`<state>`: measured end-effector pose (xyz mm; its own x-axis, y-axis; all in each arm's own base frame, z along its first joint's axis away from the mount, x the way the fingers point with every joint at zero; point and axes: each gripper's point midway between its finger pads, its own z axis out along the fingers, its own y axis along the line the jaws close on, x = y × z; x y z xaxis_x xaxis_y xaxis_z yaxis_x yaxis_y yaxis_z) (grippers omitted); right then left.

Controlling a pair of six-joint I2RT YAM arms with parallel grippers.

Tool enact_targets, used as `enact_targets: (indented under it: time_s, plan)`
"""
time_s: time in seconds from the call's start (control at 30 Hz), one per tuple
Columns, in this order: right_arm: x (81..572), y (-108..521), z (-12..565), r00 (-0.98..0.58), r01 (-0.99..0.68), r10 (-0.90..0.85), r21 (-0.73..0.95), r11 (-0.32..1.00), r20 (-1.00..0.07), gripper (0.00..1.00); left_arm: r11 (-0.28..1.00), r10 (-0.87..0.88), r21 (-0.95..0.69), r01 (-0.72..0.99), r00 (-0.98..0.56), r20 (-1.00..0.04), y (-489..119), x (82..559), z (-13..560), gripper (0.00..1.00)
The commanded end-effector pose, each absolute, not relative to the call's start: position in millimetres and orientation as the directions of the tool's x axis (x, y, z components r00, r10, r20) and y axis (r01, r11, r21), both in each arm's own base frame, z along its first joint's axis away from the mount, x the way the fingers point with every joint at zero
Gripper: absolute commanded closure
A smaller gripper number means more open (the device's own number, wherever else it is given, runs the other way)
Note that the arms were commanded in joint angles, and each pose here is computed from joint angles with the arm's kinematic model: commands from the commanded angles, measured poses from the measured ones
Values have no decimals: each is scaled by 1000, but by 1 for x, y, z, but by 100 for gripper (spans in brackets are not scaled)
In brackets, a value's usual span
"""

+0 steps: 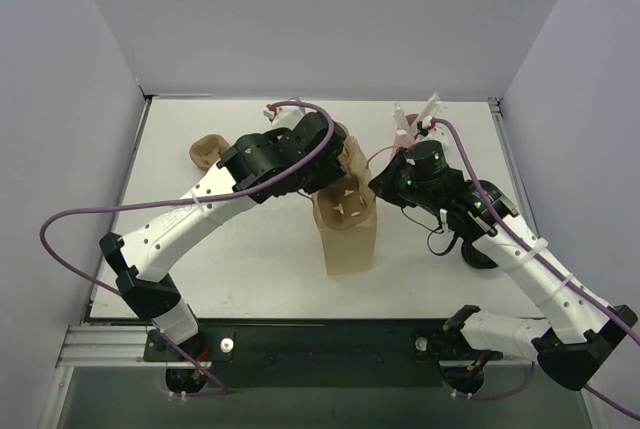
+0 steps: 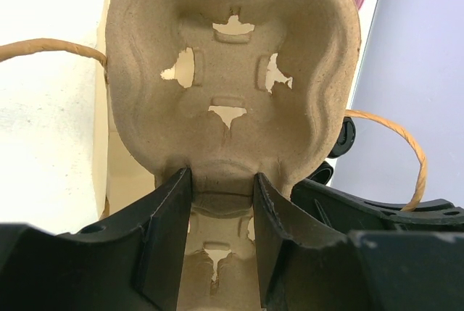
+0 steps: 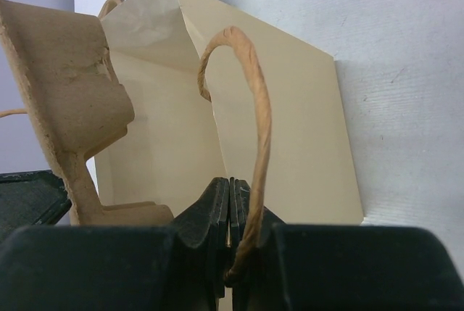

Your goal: Pack the takeout coffee

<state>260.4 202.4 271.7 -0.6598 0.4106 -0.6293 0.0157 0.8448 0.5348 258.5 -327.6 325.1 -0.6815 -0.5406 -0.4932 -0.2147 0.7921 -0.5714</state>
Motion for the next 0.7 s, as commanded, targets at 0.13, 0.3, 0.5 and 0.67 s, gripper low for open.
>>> enact_targets:
  time_s: [0.13,0.3,0.5,0.67]
  plan:
    - [261,196,285,-614,16,441,549,836,-654,100,797,-552,-544,-262,-681,-481,-322,253,331,80]
    - [261,196,278,-625,23,434,541,841,-648,100,820,-528,-505,-269,-696,-487,-327,253,322,80]
    - [261,197,277,-628,22,434,542,840,-646,100,835,-510,-479,-273,-711,-484,-334,253,311,80]
    - [259,196,280,-625,19,437,547,837,-647,100,858,-483,-430,-280,-725,-491,-336,250,298,80]
